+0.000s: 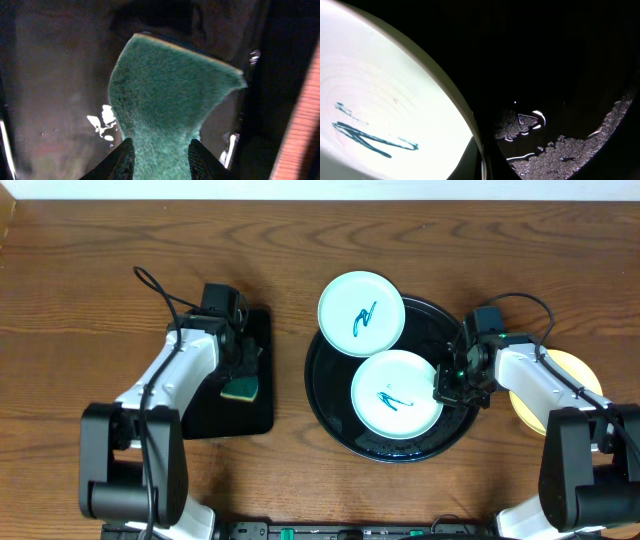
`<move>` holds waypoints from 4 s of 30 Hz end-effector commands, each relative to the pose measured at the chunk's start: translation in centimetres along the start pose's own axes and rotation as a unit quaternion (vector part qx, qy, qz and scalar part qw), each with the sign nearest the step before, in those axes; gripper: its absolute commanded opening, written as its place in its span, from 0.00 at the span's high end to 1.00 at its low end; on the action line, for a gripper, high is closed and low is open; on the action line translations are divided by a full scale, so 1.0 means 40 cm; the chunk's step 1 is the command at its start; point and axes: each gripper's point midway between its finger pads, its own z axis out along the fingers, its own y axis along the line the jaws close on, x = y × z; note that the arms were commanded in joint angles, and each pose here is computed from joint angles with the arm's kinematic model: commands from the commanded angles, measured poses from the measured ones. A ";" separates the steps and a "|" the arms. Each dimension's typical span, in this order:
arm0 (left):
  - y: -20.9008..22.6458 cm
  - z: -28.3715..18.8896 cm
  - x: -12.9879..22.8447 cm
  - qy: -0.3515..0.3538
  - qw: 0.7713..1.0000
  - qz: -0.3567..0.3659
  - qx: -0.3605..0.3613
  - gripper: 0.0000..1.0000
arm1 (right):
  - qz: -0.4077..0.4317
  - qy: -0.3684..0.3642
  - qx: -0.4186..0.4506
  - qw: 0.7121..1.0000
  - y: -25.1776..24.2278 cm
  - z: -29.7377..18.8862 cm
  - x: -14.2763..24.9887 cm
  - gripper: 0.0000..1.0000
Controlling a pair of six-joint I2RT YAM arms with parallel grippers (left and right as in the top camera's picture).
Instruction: Clean dirty plates on tray and stack at the side
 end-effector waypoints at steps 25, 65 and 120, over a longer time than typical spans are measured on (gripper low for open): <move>0.019 0.061 0.057 0.055 0.998 -0.008 -0.015 0.92 | 0.000 0.002 0.005 1.000 -0.004 0.010 0.001 0.99; 0.015 0.048 0.039 0.037 0.999 -0.008 -0.010 0.38 | 0.001 0.004 0.005 1.000 -0.005 0.010 0.003 0.99; 0.024 -0.036 -0.002 -0.020 0.999 -0.028 -0.020 0.91 | 0.000 0.002 0.005 1.000 -0.004 0.010 0.001 0.99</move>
